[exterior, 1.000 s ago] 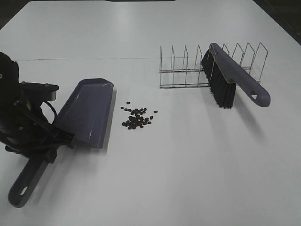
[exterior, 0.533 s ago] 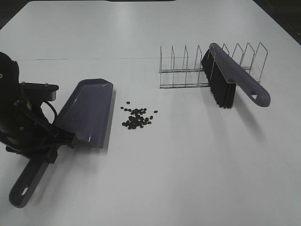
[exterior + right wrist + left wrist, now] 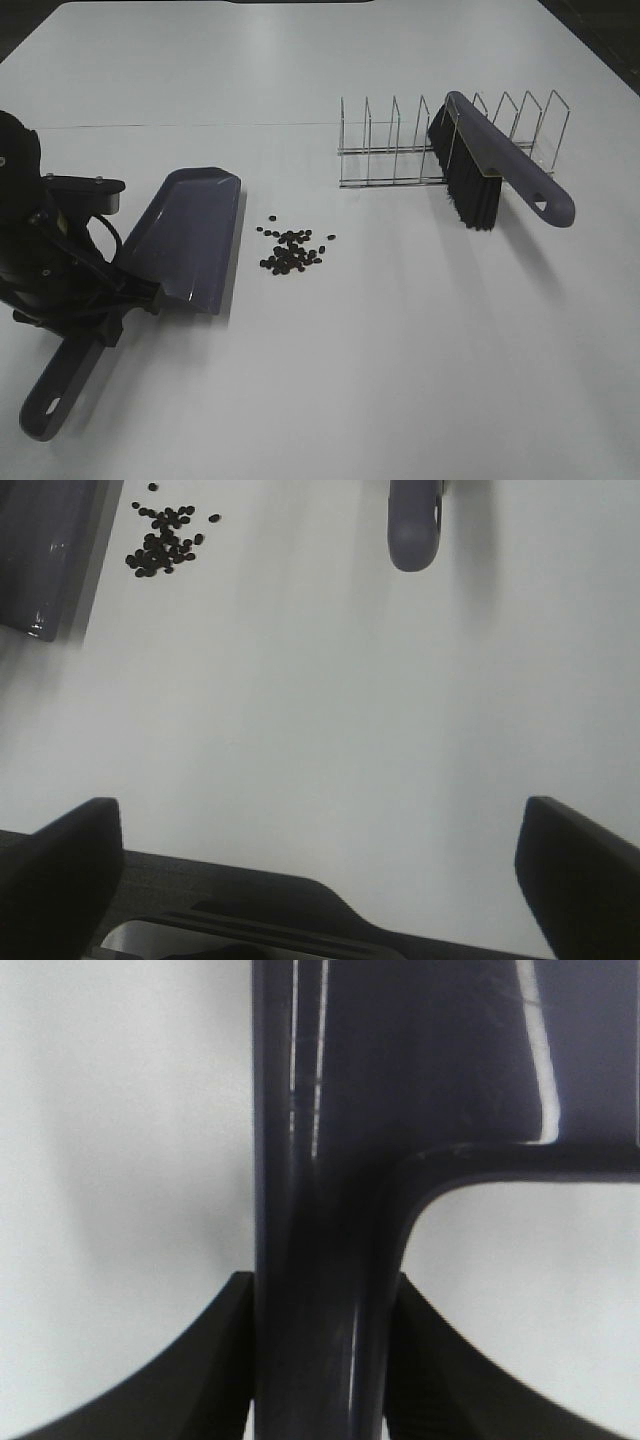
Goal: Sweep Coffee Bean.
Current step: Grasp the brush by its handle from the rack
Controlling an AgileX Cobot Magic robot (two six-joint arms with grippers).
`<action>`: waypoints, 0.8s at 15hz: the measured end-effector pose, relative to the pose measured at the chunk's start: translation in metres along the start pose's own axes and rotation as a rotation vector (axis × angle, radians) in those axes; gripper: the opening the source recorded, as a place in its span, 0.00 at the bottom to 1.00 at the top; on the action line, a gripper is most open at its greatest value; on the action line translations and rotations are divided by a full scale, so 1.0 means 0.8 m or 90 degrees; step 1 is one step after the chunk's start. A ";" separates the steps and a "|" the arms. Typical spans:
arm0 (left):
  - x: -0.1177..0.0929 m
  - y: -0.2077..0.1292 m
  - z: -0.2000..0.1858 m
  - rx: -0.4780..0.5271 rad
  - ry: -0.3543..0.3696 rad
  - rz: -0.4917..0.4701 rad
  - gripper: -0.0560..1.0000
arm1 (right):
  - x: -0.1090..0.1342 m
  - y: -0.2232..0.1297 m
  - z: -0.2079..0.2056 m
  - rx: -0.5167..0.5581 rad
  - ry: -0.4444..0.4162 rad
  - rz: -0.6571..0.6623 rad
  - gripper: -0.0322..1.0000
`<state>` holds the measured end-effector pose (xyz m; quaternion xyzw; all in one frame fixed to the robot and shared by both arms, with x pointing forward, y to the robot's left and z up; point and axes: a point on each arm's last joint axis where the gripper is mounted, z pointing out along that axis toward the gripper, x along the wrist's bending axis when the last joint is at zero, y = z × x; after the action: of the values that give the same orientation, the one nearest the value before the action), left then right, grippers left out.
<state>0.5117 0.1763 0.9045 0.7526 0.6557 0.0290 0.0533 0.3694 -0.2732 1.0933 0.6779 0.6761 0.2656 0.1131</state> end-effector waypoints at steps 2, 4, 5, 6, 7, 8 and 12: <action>0.000 0.000 0.000 -0.003 -0.002 -0.002 0.35 | 0.003 0.042 0.019 0.048 -0.005 0.004 0.99; -0.002 0.002 0.000 -0.011 -0.013 -0.013 0.35 | 0.002 0.083 0.051 0.105 -0.012 -0.016 0.99; -0.003 0.002 0.000 -0.012 -0.015 -0.015 0.35 | 0.001 0.105 0.066 0.107 -0.017 -0.034 0.99; -0.003 0.002 0.000 -0.012 -0.015 -0.015 0.35 | 0.000 0.138 0.089 0.072 -0.022 -0.065 0.99; -0.003 0.002 0.000 -0.011 -0.015 -0.016 0.35 | -0.002 0.156 0.106 0.056 -0.026 -0.081 0.99; -0.003 0.002 0.000 -0.010 -0.015 -0.016 0.35 | -0.003 0.172 0.121 0.060 -0.029 -0.090 0.99; -0.003 0.002 0.000 -0.009 -0.017 -0.019 0.35 | -0.012 0.234 0.194 0.148 -0.061 -0.116 0.99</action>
<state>0.5126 0.1738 0.9047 0.7428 0.6657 0.0229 0.0675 0.6101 -0.2623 1.0582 0.6341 0.7549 0.1416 0.0896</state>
